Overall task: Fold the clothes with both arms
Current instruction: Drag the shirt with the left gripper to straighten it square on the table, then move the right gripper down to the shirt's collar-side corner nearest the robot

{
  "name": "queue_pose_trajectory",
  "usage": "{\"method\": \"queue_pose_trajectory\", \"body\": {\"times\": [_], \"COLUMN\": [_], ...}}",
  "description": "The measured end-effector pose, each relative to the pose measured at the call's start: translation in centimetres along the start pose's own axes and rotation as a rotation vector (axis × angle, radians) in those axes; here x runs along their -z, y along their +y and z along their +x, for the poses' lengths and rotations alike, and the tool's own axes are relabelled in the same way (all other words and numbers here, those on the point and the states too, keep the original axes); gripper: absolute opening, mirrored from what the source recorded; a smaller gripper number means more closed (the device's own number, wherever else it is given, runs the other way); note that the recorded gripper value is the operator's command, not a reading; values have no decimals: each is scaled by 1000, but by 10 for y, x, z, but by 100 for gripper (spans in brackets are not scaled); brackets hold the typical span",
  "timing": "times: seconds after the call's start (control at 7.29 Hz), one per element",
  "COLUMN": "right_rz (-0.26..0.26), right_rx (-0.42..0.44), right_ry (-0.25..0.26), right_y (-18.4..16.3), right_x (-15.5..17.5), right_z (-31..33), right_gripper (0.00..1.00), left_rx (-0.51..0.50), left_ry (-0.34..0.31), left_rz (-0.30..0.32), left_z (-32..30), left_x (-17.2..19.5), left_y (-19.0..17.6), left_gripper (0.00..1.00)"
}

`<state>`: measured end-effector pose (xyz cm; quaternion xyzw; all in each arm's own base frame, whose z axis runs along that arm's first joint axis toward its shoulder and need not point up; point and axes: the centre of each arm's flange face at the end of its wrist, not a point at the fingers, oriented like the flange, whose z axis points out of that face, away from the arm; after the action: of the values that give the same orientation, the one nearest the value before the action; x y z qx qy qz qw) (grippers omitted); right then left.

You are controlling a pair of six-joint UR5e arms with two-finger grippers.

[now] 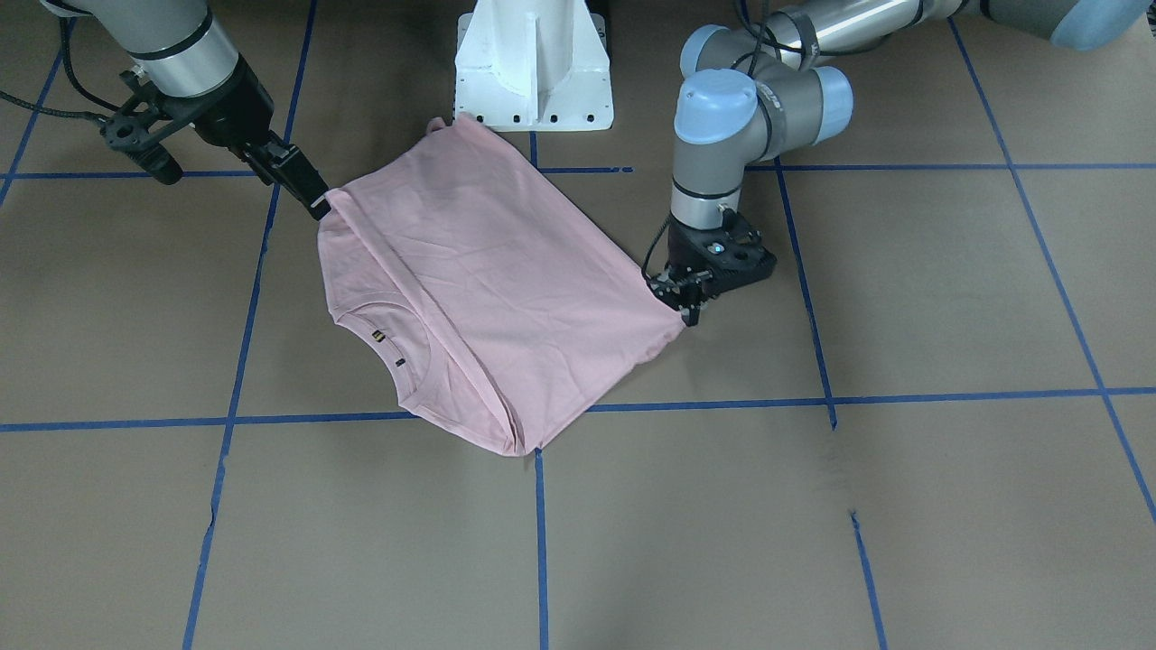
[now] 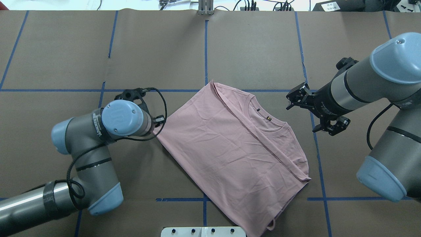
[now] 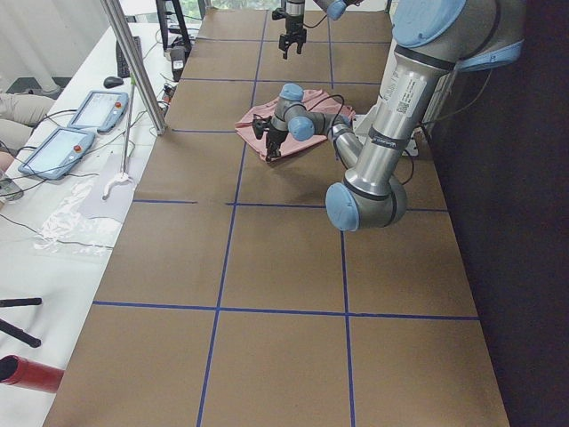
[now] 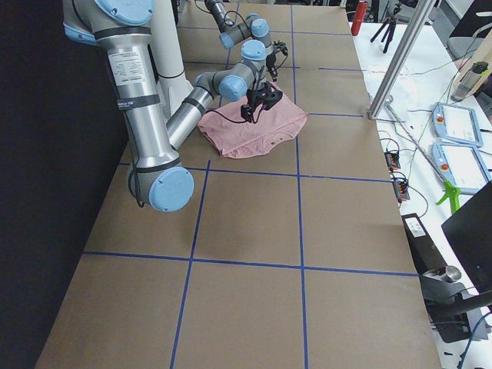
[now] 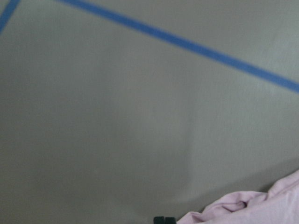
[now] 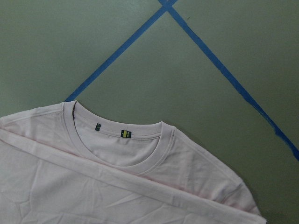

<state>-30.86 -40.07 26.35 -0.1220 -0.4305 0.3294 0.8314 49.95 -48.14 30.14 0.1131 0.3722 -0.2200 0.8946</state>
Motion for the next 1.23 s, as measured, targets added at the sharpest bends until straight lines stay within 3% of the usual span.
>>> {"method": "queue_pose_trajectory", "body": {"times": [0.55, 0.69, 0.96, 1.23], "right_rz": [16, 16, 21, 51], "right_rx": [4, 6, 24, 74], "right_ry": [-13, -15, -31, -31], "right_y": [0, 1, 11, 43], "right_x": [3, 3, 0, -30], "right_z": [-4, -5, -20, -47], "right_gripper": [100, 100, 100, 100], "left_rx": [46, 50, 48, 36], "left_ry": [98, 120, 166, 252], "left_rz": [165, 183, 192, 161], "left_z": [54, 56, 52, 23], "left_x": [-65, -76, -72, -30], "left_y": [-154, -172, -177, -158], "left_gripper": [0, 42, 47, 46]}}
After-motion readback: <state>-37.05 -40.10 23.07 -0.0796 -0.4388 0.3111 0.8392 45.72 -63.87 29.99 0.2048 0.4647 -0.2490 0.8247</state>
